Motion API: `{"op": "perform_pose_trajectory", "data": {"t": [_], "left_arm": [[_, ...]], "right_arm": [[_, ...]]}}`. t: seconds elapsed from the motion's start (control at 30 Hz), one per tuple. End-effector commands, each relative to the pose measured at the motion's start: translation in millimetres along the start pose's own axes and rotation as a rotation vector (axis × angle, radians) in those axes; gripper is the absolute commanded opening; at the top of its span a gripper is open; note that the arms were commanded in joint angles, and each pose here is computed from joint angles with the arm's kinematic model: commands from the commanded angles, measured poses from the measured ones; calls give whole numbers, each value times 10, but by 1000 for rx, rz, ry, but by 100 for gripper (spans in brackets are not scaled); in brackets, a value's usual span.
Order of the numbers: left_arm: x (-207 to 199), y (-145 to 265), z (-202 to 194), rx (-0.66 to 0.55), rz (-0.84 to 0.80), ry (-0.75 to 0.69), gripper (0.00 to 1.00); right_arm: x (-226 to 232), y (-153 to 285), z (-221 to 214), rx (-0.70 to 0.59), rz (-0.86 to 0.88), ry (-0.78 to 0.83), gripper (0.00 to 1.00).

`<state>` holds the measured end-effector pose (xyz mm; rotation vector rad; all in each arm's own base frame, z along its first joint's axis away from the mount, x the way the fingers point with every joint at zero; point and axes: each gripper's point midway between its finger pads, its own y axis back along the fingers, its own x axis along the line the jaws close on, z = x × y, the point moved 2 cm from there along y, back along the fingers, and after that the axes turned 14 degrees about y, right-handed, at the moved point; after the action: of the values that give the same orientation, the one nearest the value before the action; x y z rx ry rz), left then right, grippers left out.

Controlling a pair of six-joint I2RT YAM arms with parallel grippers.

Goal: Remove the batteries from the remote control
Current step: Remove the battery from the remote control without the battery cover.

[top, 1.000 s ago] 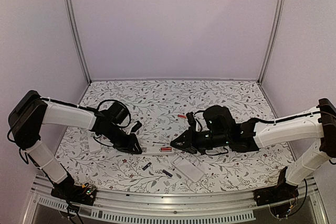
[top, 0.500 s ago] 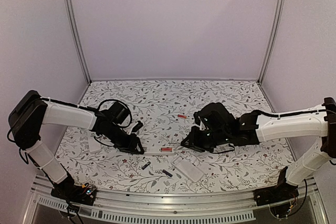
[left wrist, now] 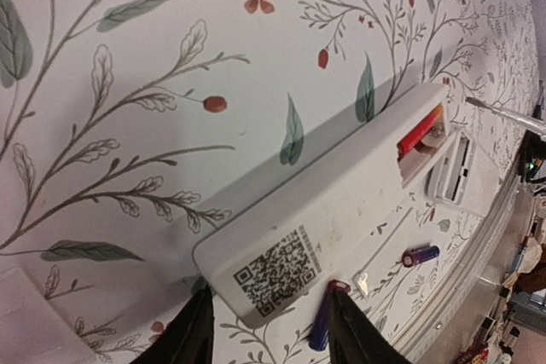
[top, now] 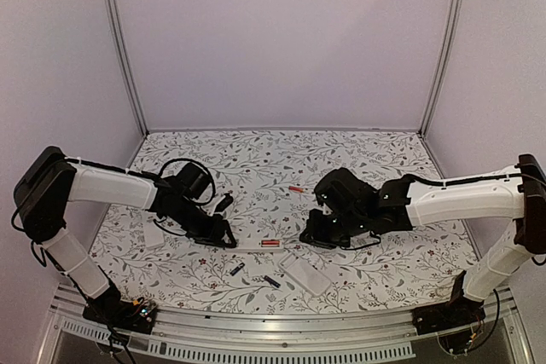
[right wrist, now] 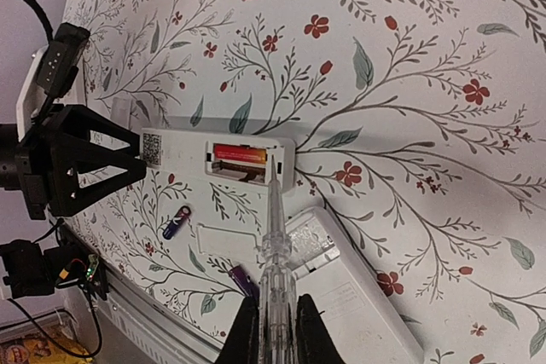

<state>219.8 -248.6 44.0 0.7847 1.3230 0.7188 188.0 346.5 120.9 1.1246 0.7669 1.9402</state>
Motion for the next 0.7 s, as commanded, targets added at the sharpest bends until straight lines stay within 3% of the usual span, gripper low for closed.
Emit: {"op": "perform_pose_trajectory", "data": {"t": [0.0,0.67], "left_arm": [[-35,8,80,-19,-1,-23,43],[-10,-33,64,-7,3,-23,36]], "right_arm": [[14,-29,30,4,-22,22,0],[63,-127,37,8,-1,35,0]]}}
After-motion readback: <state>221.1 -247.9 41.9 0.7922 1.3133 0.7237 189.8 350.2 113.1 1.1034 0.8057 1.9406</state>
